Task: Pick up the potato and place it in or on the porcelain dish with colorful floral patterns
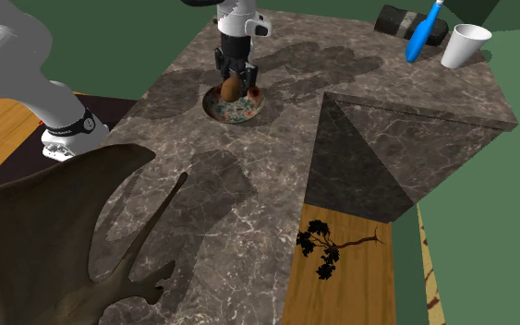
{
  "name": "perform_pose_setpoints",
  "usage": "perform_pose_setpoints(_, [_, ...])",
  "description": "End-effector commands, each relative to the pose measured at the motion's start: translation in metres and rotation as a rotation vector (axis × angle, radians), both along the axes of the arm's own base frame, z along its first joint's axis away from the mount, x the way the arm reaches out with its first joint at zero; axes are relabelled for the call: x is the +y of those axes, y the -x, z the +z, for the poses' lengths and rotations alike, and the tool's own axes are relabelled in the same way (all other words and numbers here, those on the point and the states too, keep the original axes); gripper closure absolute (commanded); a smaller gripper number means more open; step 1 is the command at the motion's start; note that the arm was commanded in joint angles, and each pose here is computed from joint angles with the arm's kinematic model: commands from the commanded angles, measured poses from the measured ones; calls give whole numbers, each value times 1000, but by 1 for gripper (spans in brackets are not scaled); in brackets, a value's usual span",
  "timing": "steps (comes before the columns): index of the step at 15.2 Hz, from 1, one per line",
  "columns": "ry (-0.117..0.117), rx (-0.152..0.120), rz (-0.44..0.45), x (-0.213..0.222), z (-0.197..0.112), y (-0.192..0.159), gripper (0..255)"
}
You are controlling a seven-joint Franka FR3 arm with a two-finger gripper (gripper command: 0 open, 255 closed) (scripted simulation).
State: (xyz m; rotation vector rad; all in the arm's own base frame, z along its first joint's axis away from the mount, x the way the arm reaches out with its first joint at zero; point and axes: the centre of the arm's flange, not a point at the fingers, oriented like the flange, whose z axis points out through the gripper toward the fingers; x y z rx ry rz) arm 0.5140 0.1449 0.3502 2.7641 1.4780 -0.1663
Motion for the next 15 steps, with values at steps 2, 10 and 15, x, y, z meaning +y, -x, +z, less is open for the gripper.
perform_pose_setpoints(2, [0,-1,0,0,-6,-1,255])
perform_pose_setpoints(10, [0,-1,0,0,-6,-1,0])
perform_pose_setpoints(15, [0,-1,0,0,7,-2,0])
